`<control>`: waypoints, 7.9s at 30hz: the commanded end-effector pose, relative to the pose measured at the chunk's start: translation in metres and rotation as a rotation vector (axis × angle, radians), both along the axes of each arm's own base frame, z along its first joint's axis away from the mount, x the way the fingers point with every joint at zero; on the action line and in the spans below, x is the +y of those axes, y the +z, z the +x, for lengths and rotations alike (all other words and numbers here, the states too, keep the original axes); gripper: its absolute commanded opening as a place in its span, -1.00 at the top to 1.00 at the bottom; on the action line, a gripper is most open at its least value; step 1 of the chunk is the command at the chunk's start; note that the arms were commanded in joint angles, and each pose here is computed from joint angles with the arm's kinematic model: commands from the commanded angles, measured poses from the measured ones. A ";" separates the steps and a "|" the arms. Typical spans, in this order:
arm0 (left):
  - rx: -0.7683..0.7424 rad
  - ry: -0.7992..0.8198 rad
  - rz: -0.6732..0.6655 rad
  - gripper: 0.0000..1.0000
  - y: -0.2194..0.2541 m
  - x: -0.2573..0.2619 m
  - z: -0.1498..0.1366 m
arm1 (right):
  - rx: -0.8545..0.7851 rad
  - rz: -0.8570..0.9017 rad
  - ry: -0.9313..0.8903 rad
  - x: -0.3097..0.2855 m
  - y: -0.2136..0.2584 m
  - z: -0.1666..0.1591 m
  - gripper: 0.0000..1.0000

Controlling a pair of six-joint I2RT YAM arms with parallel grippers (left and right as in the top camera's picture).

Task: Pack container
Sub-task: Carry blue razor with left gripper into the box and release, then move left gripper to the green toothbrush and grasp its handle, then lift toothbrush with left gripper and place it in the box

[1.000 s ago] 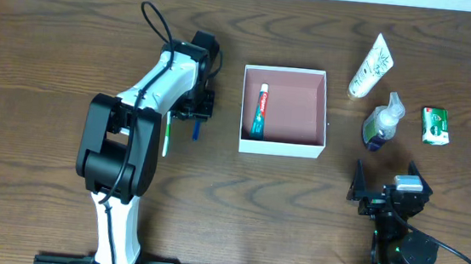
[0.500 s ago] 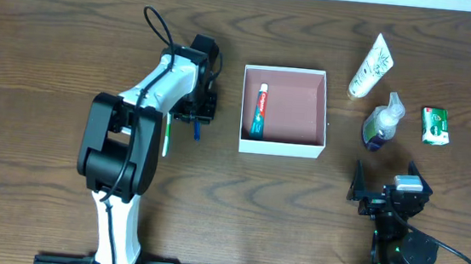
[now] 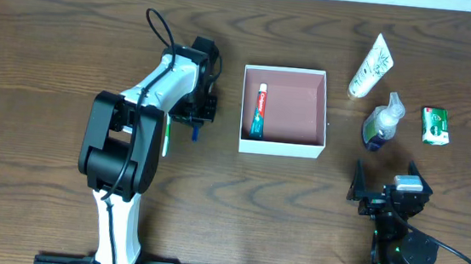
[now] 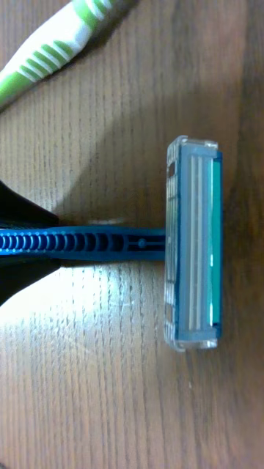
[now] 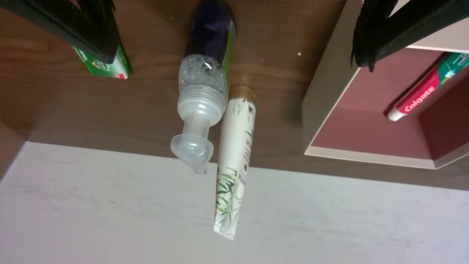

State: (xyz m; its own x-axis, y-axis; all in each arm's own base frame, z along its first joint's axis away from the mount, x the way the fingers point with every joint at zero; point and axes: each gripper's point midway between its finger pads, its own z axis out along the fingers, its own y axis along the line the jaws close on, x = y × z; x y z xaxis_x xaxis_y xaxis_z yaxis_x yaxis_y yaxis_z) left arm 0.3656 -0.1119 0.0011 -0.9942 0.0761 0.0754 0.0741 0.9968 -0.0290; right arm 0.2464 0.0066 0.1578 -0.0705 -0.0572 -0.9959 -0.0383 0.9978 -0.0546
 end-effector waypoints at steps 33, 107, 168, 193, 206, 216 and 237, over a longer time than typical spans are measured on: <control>-0.338 -0.048 -0.176 0.87 0.133 -0.151 0.047 | -0.002 -0.012 0.012 0.003 0.000 0.000 -0.98; 0.084 0.181 -0.005 0.21 0.017 0.066 -0.025 | -0.001 -0.012 0.012 0.003 -0.001 0.000 -0.99; -0.315 0.000 -0.294 0.88 0.181 -0.144 0.044 | -0.002 -0.012 0.012 0.003 0.000 0.000 -0.98; -0.063 0.006 -0.156 0.87 0.103 -0.137 0.016 | -0.002 -0.012 0.012 0.003 0.000 0.000 -0.98; -0.020 -0.056 -0.132 0.87 0.088 -0.136 0.001 | -0.002 -0.012 0.012 0.003 0.000 0.000 -0.98; -0.004 -0.055 -0.123 0.83 0.079 -0.134 -0.002 | -0.002 -0.012 0.012 0.003 0.000 0.000 -0.98; -0.028 -0.210 -0.139 0.79 0.079 -0.136 0.000 | -0.002 -0.012 0.012 0.003 0.000 0.000 -0.98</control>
State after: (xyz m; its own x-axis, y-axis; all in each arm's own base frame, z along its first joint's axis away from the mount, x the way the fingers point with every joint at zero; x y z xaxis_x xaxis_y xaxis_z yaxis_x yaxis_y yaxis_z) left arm 0.3670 -0.2504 0.0888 -0.9689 0.2471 0.0085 0.2419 0.9545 -0.1744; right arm 0.2464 0.0066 0.1579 -0.0701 -0.0572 -0.9959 -0.0387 0.9978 -0.0546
